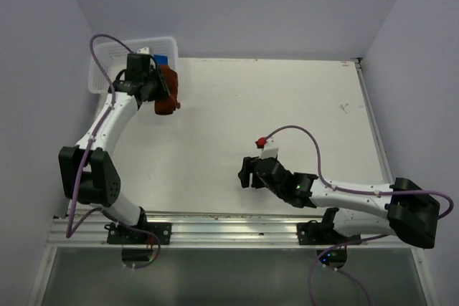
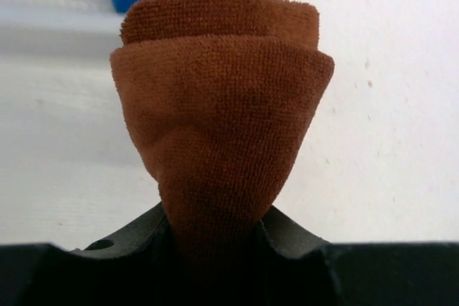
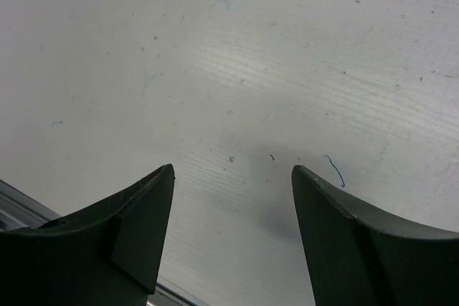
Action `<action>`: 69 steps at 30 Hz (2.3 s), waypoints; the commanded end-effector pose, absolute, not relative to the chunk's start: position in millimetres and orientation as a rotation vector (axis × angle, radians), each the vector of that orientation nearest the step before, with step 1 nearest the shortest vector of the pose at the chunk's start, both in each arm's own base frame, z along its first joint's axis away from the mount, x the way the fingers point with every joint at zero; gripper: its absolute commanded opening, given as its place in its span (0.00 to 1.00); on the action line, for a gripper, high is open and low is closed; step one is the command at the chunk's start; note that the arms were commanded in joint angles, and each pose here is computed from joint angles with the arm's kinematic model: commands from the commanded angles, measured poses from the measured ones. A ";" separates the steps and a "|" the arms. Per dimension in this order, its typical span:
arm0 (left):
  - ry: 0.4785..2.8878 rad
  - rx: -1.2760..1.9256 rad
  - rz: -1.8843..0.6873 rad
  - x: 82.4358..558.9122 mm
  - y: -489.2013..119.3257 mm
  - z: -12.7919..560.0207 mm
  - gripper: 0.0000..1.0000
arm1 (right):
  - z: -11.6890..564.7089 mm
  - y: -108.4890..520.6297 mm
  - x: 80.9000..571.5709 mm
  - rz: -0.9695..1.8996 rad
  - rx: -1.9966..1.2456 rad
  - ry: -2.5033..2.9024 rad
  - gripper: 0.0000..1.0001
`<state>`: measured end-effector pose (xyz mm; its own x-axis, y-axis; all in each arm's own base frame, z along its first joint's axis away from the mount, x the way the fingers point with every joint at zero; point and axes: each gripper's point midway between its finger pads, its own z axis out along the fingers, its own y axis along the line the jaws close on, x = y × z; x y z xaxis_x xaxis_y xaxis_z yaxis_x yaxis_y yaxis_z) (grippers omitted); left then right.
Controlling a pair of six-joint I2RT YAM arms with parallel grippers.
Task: Roll the towels
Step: Place the rolled towel into the container
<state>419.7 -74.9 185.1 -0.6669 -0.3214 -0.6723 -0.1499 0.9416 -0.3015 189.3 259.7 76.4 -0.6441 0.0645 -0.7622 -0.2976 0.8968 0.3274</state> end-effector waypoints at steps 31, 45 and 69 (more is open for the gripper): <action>2.188 -0.802 -0.066 603.1 150.2 102.9 0.00 | 11.2 295.4 232.5 0.629 -0.112 2.487 0.70; 2.178 -0.825 -0.087 614.6 151.0 70.1 0.11 | -0.4 302.5 239.1 0.622 -0.114 2.525 0.70; 2.063 -0.744 -0.177 622.0 141.1 142.9 1.00 | 13.5 306.7 249.0 0.637 -0.139 2.494 0.70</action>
